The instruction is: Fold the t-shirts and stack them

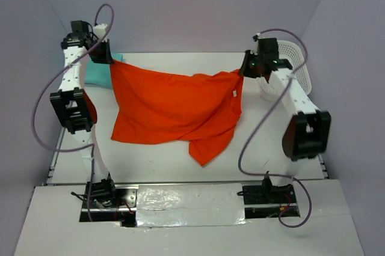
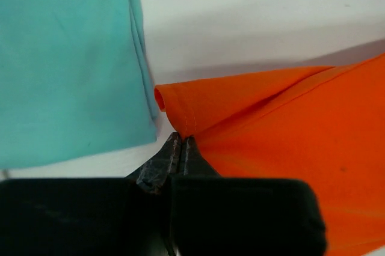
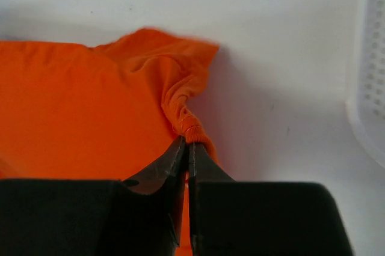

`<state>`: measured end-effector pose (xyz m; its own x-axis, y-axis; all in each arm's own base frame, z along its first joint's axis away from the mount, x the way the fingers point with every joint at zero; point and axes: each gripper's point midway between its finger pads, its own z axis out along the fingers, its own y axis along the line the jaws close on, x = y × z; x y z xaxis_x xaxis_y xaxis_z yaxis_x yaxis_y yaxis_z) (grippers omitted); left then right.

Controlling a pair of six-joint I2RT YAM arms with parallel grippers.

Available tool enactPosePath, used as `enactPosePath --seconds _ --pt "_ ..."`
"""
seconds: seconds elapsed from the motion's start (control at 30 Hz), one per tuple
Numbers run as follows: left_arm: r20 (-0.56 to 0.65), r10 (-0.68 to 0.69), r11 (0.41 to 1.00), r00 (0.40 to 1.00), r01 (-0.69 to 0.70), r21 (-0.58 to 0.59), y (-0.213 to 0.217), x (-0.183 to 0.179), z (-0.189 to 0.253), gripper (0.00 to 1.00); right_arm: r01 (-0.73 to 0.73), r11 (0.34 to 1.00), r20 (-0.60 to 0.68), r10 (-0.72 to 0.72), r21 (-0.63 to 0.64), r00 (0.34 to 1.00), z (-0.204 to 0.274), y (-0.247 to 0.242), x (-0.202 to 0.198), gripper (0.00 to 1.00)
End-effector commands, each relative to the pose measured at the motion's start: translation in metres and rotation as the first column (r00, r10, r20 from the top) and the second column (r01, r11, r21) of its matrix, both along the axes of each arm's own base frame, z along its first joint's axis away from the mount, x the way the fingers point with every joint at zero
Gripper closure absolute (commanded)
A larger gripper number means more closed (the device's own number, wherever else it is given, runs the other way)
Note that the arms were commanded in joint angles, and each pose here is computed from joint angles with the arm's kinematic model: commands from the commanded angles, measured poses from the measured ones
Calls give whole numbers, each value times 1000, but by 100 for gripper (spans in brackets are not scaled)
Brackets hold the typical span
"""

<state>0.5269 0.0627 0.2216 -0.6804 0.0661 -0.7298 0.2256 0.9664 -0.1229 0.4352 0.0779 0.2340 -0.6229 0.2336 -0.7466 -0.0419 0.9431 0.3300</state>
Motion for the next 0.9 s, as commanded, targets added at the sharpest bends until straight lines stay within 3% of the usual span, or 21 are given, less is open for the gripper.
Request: enactPosePath --seconds 0.0,0.03,0.07,0.1,0.13,0.2,0.23,0.27,0.33,0.4,0.5,0.53,0.57,0.6,0.63,0.67,0.7,0.73,0.77,0.8,0.87 --pt "37 84 996 996 -85 27 15 49 -29 88 -53 998 26 54 -27 998 -5 21 61 72" --pt "31 86 996 996 -86 22 14 53 -36 74 -44 999 -1 44 -27 999 -11 21 72 72" --pt "64 90 995 994 -92 34 15 64 -32 47 -29 999 -6 29 -23 1000 5 22 84 54" --pt "68 94 994 993 -98 50 15 69 -37 39 -19 999 -79 17 -33 997 -22 22 98 48" --pt "86 85 994 993 -91 66 10 72 -32 32 5 999 -91 -9 -53 996 -22 18 104 44" --pt "155 61 994 986 -74 81 5 72 -4 5 12 997 -73 -17 -80 997 -5 20 110 33" --pt "175 51 994 983 -66 81 2 69 6 1 33 994 -56 -39 -107 998 2 17 109 24" --pt "180 37 996 983 -52 74 -2 63 13 1 31 992 -57 -38 -123 998 0 23 104 12" --pt "231 1 996 973 -22 89 -9 42 54 1 30 992 -20 -32 -124 999 23 25 84 0" --pt "229 -71 994 971 48 103 -22 3 81 1 35 990 -40 -41 -135 998 21 30 48 0" --pt "150 -164 982 975 147 115 -40 -63 76 4 13 992 -110 -27 -124 994 -7 49 -15 0" --pt "45 -190 979 981 186 87 -46 -89 40 24 1 991 -206 -30 -137 978 -47 49 -44 2" --pt "51 -236 965 970 228 128 -49 -114 48 53 -15 996 -199 -3 -91 980 -41 58 -66 6" --pt "-38 -231 962 972 234 138 -47 -138 28 81 -18 999 -236 9 -38 972 -52 69 -87 48" --pt "-165 -224 962 961 245 121 -46 -167 -13 100 -28 1000 -322 23 -8 946 -90 72 -117 68" --pt "-200 -235 951 951 267 153 -43 -189 -20 100 -50 995 -313 75 86 947 -82 82 -137 83" --pt "-350 -215 949 912 280 145 -38 -226 -58 90 -5 992 -402 57 128 914 -115 81 -168 91" --pt "-391 -208 943 897 290 164 -34 -245 -68 80 -3 981 -360 73 193 930 -107 86 -176 87" --pt "-441 -187 944 878 285 168 -28 -260 -81 68 -1 974 -375 88 227 923 -113 90 -188 74" --pt "-516 -161 945 842 282 165 -23 -283 -105 48 4 974 -414 93 227 905 -131 91 -207 47" --pt "-539 -112 961 835 229 156 -16 -297 -118 36 37 973 -443 70 230 894 -137 93 -220 30"
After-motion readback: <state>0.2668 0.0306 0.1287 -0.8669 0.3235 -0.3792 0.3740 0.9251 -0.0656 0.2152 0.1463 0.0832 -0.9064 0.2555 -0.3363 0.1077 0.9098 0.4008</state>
